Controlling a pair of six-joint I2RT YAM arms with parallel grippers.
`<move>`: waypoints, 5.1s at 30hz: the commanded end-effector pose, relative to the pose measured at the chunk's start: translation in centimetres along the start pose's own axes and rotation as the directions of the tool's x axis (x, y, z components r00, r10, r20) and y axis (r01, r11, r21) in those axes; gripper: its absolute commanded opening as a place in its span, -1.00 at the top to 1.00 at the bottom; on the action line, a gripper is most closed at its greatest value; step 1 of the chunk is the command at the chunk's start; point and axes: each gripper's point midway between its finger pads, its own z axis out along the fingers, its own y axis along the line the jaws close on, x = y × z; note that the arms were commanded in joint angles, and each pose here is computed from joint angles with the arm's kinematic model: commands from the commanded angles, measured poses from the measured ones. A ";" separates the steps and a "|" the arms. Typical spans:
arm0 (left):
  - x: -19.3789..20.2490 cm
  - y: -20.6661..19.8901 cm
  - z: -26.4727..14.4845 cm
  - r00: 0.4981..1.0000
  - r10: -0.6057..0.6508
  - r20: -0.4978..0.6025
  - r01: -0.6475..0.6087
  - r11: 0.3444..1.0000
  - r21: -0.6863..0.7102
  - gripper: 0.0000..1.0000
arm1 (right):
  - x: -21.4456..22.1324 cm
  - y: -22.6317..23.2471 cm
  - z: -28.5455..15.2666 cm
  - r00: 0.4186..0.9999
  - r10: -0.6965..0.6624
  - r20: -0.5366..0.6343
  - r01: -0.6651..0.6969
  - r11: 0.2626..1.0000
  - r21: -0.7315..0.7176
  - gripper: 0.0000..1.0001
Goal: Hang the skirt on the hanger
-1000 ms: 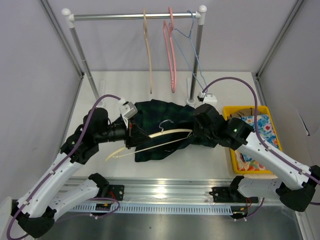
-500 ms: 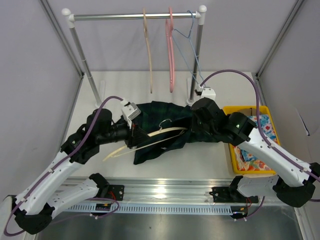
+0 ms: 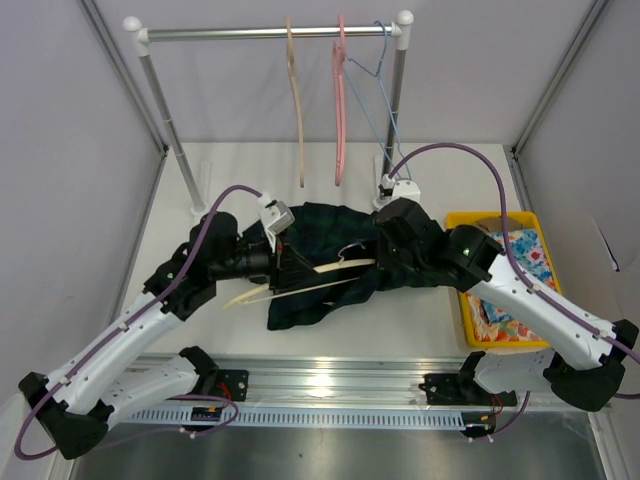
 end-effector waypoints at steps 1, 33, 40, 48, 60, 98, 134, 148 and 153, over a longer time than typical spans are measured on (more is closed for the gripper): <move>-2.6 -1.5 0.6 0.995 0.033 0.092 -0.040 0.996 0.078 1.00 | -0.8 2.1 -0.5 0.999 0.009 0.048 -0.004 0.995 -0.095 0.99; -0.9 2.1 3.9 0.997 -0.050 0.067 0.049 0.999 0.005 1.00 | 1.9 1.2 0.5 0.953 -0.107 0.284 0.172 0.962 -0.212 -0.11; -0.9 2.5 4.6 0.996 -0.064 0.056 0.064 0.998 0.005 1.00 | 0.8 2.1 0.1 0.944 -0.078 0.321 0.160 0.958 -0.236 -0.14; -0.9 2.6 5.0 0.996 -0.072 0.051 0.072 0.997 0.014 1.00 | 0.0 4.0 0.6 0.952 -0.008 0.305 0.099 0.953 -0.286 -0.20; -0.6 2.7 5.3 0.995 -0.087 0.042 0.086 0.996 0.019 1.00 | -1.2 4.3 1.6 0.940 0.095 0.327 -0.011 0.968 -0.251 -0.20; 0.0 3.1 6.3 0.993 -0.116 0.026 0.115 0.993 0.026 1.00 | 0.4 3.3 4.2 0.928 0.184 0.325 -0.133 0.976 -0.172 0.31; 4.0 12.2 -7.4 0.869 -0.272 0.412 0.488 0.606 -0.628 -0.19 | -0.1 -1.2 4.3 0.916 0.246 0.316 -0.241 0.969 -0.056 1.00; 15.1 13.1 -4.1 0.803 -0.460 0.379 0.596 0.586 -0.550 0.03 | -4.5 -1.9 6.9 0.898 0.341 0.277 -0.348 0.937 -0.024 1.00; 16.6 12.7 -2.9 0.803 -0.473 0.362 0.595 0.618 -0.513 0.02 | -5.3 -1.7 7.5 0.898 0.348 0.271 -0.354 0.935 -0.028 1.00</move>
